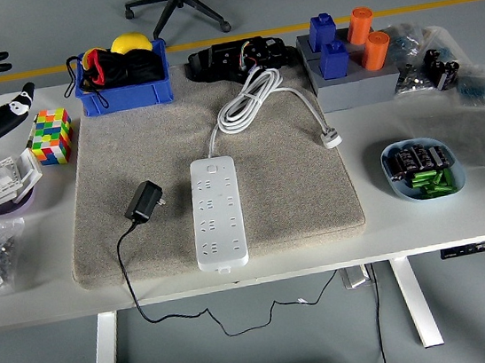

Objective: Pull the plug out,throw it away,press the button

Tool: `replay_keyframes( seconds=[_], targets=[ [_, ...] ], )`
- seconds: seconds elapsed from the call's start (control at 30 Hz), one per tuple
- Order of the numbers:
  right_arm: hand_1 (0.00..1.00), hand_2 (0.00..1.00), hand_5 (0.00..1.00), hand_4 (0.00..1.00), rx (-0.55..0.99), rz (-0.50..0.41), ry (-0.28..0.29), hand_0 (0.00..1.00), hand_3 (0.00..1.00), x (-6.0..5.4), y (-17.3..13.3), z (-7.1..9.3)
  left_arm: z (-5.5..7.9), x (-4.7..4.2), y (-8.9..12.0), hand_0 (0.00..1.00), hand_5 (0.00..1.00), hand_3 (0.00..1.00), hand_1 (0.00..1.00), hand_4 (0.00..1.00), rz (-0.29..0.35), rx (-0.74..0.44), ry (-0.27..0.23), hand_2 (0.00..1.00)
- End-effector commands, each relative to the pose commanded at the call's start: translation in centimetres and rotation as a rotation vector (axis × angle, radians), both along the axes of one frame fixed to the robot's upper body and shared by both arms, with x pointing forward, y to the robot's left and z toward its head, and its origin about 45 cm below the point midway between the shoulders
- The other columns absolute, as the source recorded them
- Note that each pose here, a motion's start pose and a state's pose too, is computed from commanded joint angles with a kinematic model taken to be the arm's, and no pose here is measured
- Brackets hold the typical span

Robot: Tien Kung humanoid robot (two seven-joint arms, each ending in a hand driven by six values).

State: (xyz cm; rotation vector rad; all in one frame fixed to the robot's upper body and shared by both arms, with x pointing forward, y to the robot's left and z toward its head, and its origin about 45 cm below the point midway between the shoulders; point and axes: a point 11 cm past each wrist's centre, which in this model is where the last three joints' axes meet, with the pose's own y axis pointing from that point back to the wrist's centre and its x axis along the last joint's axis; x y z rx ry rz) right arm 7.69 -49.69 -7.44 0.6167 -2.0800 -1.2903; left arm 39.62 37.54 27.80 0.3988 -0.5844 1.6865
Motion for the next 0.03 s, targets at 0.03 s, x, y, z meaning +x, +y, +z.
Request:
replay_keyframes(
  seconds=[0.03],
  targets=[
    [0.66, 0.643, 0.48, 0.658, 0.0, 0.0, 0.0, 0.748, 0.615, 0.01, 0.01, 0.0, 0.0, 0.0, -0.01, 0.829, 0.202, 0.758, 0.816, 0.702, 0.0, 0.0, 0.0, 0.73]
  ],
)
